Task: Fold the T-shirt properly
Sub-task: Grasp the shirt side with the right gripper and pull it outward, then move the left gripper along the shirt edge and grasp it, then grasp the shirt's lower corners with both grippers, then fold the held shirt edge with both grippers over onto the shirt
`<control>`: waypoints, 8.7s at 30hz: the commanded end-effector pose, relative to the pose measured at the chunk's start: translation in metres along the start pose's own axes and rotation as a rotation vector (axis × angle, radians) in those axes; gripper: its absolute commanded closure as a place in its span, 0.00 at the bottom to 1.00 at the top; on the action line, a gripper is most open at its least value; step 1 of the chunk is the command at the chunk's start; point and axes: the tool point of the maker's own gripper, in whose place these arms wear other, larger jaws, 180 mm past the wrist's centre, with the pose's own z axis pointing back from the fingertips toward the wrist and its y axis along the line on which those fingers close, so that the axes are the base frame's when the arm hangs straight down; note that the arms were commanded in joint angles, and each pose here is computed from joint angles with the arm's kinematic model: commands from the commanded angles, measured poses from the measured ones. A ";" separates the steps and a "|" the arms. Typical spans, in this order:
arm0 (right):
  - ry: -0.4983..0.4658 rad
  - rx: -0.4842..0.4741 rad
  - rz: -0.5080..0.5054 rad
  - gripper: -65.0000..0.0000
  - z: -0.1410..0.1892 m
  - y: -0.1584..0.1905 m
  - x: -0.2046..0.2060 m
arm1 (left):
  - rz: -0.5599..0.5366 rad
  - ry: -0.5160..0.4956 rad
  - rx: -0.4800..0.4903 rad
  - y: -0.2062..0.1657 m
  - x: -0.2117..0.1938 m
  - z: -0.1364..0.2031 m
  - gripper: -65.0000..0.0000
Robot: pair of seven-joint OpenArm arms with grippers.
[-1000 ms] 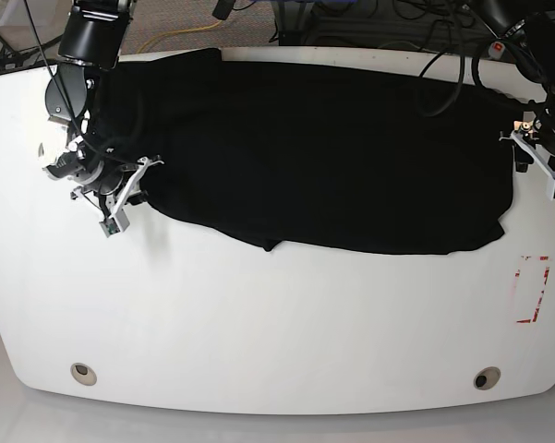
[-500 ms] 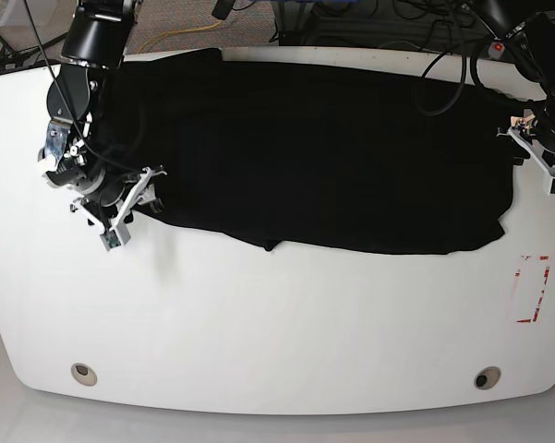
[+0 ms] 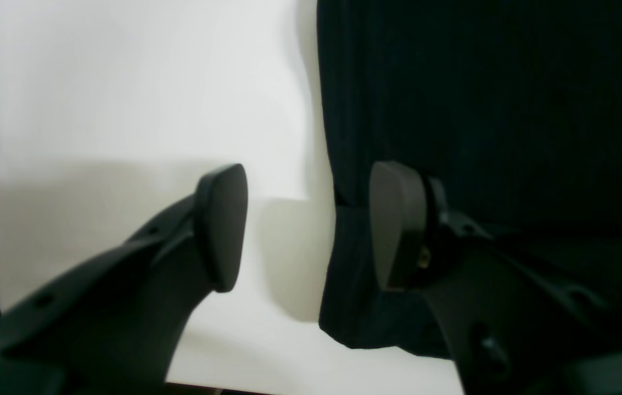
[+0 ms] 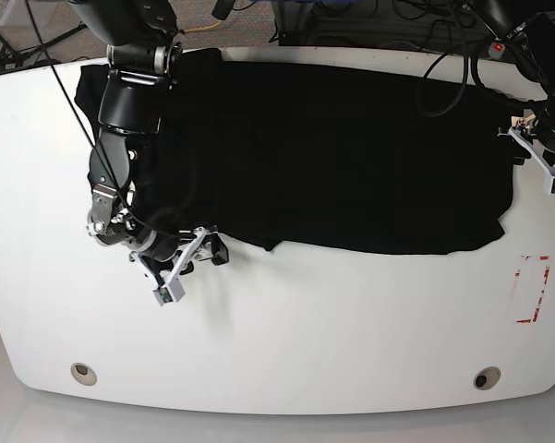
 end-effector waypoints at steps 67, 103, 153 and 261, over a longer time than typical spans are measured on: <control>-0.264 -0.030 0.110 0.98 -0.024 0.028 0.085 | -0.066 -0.024 -0.270 -0.112 0.012 -0.084 0.50; -0.192 -0.278 0.071 0.34 0.041 -0.094 0.063 | -0.127 0.124 -0.220 -0.086 -0.049 -0.080 0.50; 0.032 -0.037 -0.197 1.00 0.010 -0.081 -0.064 | 0.031 -0.110 0.055 0.046 0.057 -0.021 0.45; -0.021 -0.302 0.118 1.00 0.124 -0.080 -0.035 | -0.288 -0.038 0.134 0.010 0.061 0.032 0.99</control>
